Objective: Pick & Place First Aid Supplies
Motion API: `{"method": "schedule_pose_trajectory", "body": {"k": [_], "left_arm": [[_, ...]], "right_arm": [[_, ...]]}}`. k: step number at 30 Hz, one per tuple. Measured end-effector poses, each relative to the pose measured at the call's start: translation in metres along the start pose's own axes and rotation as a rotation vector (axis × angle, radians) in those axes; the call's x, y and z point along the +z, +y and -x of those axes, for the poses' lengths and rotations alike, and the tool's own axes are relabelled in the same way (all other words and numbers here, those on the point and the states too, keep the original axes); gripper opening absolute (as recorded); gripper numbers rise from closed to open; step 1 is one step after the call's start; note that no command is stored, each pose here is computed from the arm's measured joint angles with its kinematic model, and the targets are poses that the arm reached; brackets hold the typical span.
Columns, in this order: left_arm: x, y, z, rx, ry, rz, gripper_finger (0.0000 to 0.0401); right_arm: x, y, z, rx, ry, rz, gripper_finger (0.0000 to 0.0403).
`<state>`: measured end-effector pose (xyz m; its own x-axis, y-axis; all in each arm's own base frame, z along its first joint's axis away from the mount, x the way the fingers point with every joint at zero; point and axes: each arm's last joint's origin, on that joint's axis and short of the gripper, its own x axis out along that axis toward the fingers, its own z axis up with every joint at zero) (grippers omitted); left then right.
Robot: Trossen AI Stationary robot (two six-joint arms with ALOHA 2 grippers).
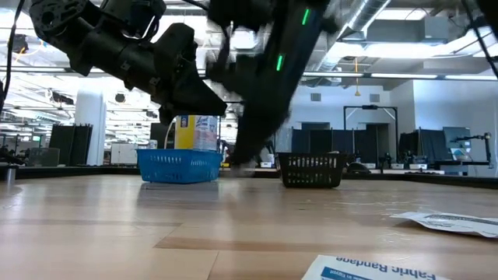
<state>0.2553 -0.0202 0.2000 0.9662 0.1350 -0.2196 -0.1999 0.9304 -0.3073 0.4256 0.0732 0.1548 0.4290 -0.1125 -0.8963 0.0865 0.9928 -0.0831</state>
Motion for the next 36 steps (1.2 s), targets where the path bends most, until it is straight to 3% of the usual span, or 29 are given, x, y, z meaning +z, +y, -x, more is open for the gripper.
{"method": "schedule_pose_trajectory", "body": {"k": [7, 11, 17, 21, 24, 36], "left_arm": [[0.000, 0.000, 0.000, 0.005, -0.001, 0.056, 0.0062], [0.000, 0.000, 0.000, 0.005, -0.001, 0.083, 0.0062], [0.001, -0.001, 0.000, -0.033, 0.006, 0.195, 0.0062], [0.001, -0.002, 0.000, -0.052, 0.006, 0.210, 0.0062], [0.002, -0.002, 0.000, -0.057, -0.001, 0.212, 0.0062], [-0.001, -0.001, -0.002, -0.049, 0.009, 0.195, 0.0062]], "right_arm": [[-0.014, 0.024, 0.087, -0.315, -0.051, 0.138, 0.0002], [-0.025, 0.041, 0.119, -0.396, -0.145, 0.192, 0.0002], [-0.041, 0.050, 0.100, -0.409, -0.089, 0.394, 0.0001], [-0.046, 0.051, 0.076, -0.411, -0.010, 0.575, 0.0001], [-0.041, 0.053, 0.066, -0.415, -0.025, 0.644, 0.0000], [-0.032, 0.047, 0.055, -0.475, -0.063, 0.646, 0.0000]]}}
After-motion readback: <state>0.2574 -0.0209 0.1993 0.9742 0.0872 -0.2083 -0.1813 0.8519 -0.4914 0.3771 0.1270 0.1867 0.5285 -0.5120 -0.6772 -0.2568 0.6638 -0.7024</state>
